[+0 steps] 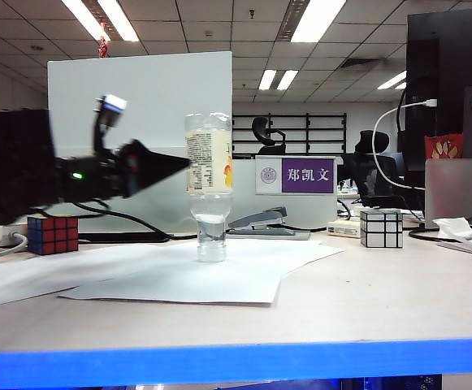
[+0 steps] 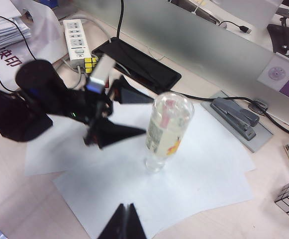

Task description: Flip the plastic bottle upside down.

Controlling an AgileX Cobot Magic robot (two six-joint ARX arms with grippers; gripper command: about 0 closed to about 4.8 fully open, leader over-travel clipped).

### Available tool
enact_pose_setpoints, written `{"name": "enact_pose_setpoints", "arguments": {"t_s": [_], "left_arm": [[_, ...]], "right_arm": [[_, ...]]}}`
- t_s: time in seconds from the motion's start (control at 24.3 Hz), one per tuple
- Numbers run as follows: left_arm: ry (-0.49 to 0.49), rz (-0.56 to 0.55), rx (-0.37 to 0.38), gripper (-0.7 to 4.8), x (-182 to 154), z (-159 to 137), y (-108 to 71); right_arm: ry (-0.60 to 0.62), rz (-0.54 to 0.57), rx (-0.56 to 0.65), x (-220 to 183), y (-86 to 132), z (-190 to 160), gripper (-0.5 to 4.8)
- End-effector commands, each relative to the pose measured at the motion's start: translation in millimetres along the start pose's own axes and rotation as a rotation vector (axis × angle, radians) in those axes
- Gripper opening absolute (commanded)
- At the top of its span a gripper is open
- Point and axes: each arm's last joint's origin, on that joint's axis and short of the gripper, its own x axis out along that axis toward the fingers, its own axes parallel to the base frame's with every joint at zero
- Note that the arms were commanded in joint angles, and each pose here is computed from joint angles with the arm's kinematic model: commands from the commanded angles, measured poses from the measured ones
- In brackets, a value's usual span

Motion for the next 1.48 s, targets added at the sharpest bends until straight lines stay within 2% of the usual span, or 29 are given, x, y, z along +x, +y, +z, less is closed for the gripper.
{"name": "enact_pose_setpoints", "arguments": {"t_s": [0.04,0.33,0.58,0.62,0.66,0.7,0.74,0.78,0.82,0.95,1.03,1.07,1.11,1.28,1.4,1.48], "left_arm": [[-0.016,-0.044,-0.005,4.79,-13,22,5.2],[-0.02,-0.122,0.031,4.79,-27,71,3.4],[-0.071,-0.104,0.087,4.75,-43,132,-6.1],[-0.081,-0.096,0.093,3.95,-49,145,-8.6],[-0.094,-0.082,0.107,2.74,-57,162,-11.9],[-0.105,-0.068,0.121,1.81,-65,177,-15.0],[-0.128,-0.037,0.146,0.51,-80,203,-22.7],[-0.149,-0.011,0.18,0.08,-93,225,-32.0],[-0.169,0.019,0.223,-0.04,-111,255,-47.9],[-0.204,0.095,0.283,-0.04,-153,318,-101.0],[-0.211,0.166,0.348,-0.04,-178,350,-144.0],[-0.209,0.202,0.381,-0.04,-187,365,-171.0],[-0.207,0.213,0.385,-0.04,-189,373,-190.4],[-0.198,0.243,0.342,-0.04,-191,387,-240.0],[-0.269,0.221,0.348,-0.04,-182,392,-274.5],[-0.293,0.222,0.367,-0.04,-177,394,-296.8]], "right_arm": [[-0.024,0.007,0.01,-2,0,3,-0.08],[-0.062,0.046,0.02,-3,1,7,-0.08],[-0.105,0.045,0.023,-12,-2,10,-0.08],[-0.125,0.045,0.025,-16,-3,11,-0.08],[-0.16,0.046,0.031,-24,-5,13,-0.09],[-0.194,0.046,0.035,-30,-7,15,-0.08],[-0.268,0.045,0.045,-44,-11,20,-0.08],[-0.341,0.044,0.057,-57,-15,24,-0.08],[-0.443,0.039,0.061,-76,-20,29,-0.08],[-0.623,0.002,0.028,-115,-32,33,-0.08],[-0.673,-0.116,-0.046,-141,-42,28,-0.09],[-0.681,-0.189,-0.055,-153,-47,25,-0.09],[-0.696,-0.225,-0.051,-164,-51,22,-0.09],[-0.82,-0.261,-0.026,-210,-66,7,-0.09],[-0.942,-0.29,0.027,-250,-78,-8,-0.09],[-0.963,-0.333,0.044,-266,-84,-19,-0.09]]}}
